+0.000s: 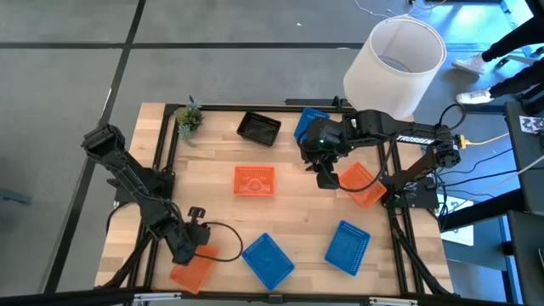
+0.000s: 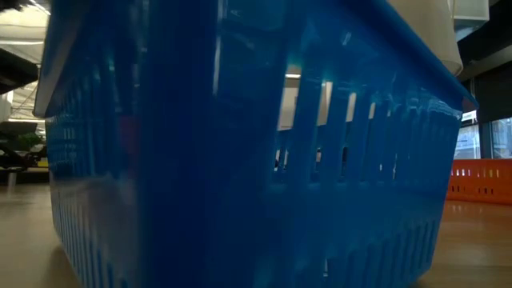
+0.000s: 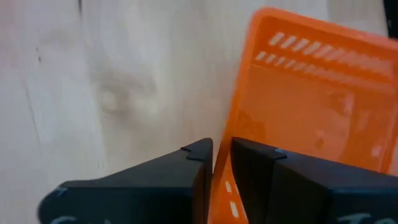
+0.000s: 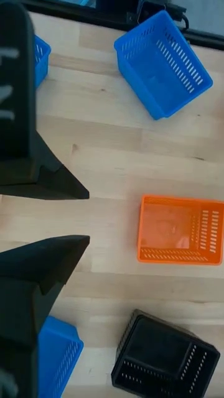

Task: Stack baskets by color
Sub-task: Stack the bottom orange bin on the top left orange bin

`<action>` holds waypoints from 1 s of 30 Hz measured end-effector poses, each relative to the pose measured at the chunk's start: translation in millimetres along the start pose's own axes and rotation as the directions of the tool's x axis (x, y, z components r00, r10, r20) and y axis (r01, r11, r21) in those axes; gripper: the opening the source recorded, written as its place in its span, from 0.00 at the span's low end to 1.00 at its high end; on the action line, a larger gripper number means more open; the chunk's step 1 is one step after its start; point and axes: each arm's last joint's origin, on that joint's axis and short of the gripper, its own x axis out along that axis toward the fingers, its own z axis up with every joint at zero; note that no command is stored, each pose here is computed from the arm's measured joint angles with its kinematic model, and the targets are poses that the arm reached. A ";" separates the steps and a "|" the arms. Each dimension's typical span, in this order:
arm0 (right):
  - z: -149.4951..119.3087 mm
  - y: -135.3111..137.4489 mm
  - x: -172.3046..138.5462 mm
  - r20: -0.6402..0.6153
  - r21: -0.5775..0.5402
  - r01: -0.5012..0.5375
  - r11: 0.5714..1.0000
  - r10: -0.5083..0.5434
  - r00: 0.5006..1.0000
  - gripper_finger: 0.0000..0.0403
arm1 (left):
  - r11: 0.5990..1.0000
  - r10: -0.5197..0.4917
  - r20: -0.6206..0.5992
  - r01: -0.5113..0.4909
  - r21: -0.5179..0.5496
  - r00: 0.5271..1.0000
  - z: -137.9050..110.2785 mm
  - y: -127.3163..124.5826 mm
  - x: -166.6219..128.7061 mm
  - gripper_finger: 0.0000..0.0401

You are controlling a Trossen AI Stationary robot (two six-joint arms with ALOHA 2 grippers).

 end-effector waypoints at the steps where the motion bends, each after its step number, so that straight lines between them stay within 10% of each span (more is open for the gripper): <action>1: 0.0 -0.2 0.0 -0.001 0.002 0.007 1.000 -0.007 1.000 0.25 | 1.000 -0.001 -0.004 0.001 -0.011 1.000 1.6 2.2 0.6 0.09; 13: -0.2 -1.9 -0.1 -0.006 0.021 0.069 0.997 -0.069 0.998 0.25 | 0.984 -0.061 -0.022 0.056 -0.168 0.998 23.2 33.5 -4.0 0.01; 22: -1.3 -5.3 -1.0 -0.023 0.083 0.190 0.978 -0.188 0.982 0.25 | 0.947 -0.026 0.209 0.091 -0.307 0.978 51.3 58.0 -85.5 0.00; 25: -1.6 -6.6 -1.3 -0.029 0.113 0.239 0.965 -0.237 0.971 0.25 | 0.877 0.128 0.238 0.003 -0.481 0.963 54.2 71.8 -114.6 0.00; 30: -1.8 -9.7 -2.2 -0.037 0.204 0.343 0.917 -0.343 0.939 0.25 | 0.640 0.276 0.231 0.000 -0.768 0.933 62.5 92.5 -135.2 0.00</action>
